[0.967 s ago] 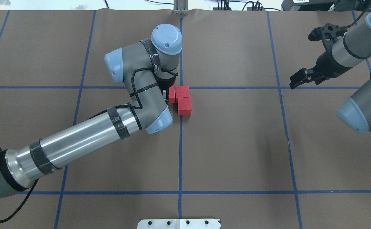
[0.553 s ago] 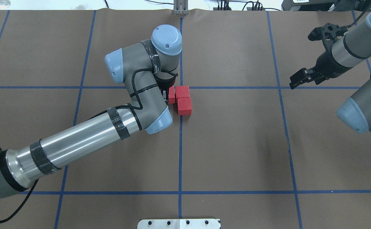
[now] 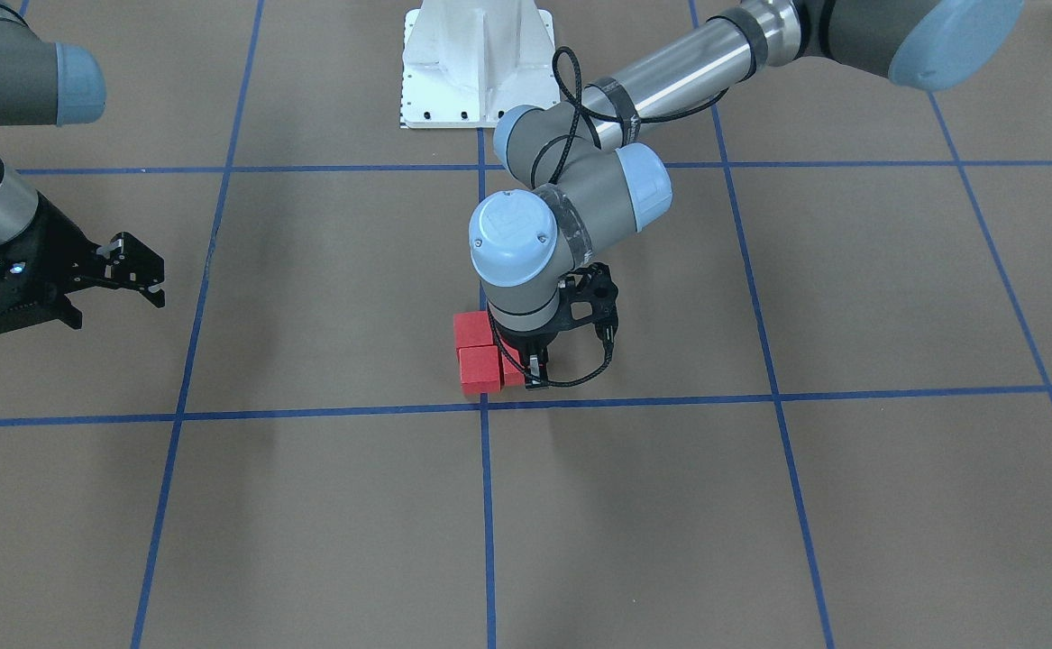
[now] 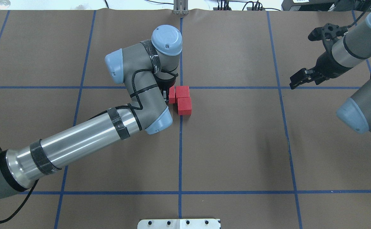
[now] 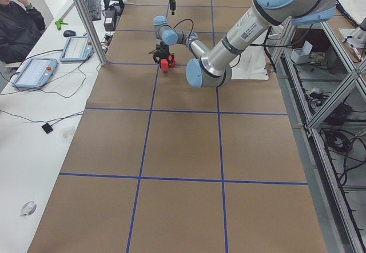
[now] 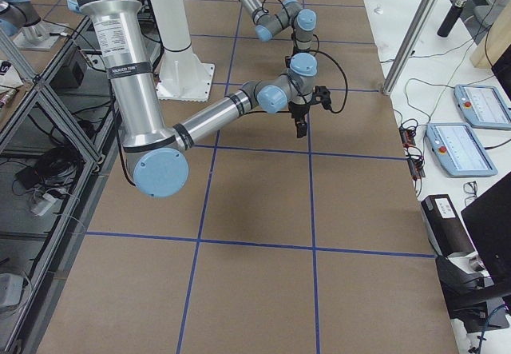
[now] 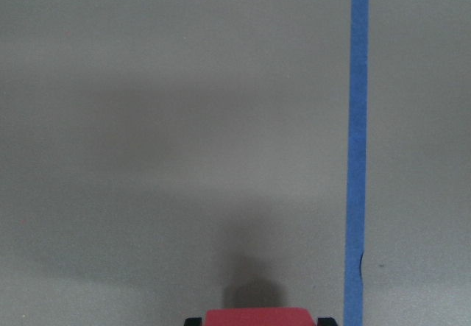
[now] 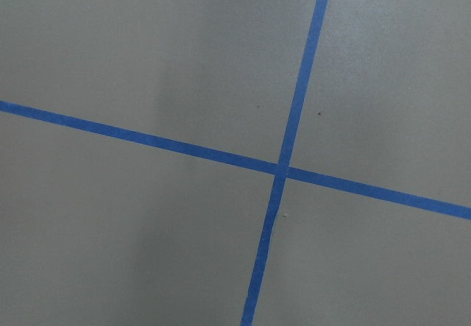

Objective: Form red blocks into L shape at center
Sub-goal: 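Press the red cube against the adjoining cube with the left gripper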

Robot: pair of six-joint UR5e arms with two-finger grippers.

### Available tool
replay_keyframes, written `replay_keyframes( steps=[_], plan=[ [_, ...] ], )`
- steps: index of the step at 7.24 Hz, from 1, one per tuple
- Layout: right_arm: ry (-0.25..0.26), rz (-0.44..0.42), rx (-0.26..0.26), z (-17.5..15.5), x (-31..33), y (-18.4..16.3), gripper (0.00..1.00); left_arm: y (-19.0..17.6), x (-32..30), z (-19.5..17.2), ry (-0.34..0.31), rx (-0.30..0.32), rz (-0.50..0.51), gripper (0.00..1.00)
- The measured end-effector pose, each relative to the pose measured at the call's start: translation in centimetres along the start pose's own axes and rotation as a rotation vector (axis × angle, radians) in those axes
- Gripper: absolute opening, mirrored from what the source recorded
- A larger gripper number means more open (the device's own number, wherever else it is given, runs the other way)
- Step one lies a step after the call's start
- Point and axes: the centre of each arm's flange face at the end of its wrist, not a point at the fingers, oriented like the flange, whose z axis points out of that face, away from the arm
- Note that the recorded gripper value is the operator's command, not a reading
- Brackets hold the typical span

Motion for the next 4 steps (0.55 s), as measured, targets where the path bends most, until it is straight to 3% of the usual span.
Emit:
replay_keyframes(
  steps=[4],
  plan=[
    [-0.001, 0.001, -0.001, -0.02, 0.05, 0.04, 0.99, 0.43, -0.58, 0.25, -0.005, -0.002, 0.006, 0.00]
  ],
)
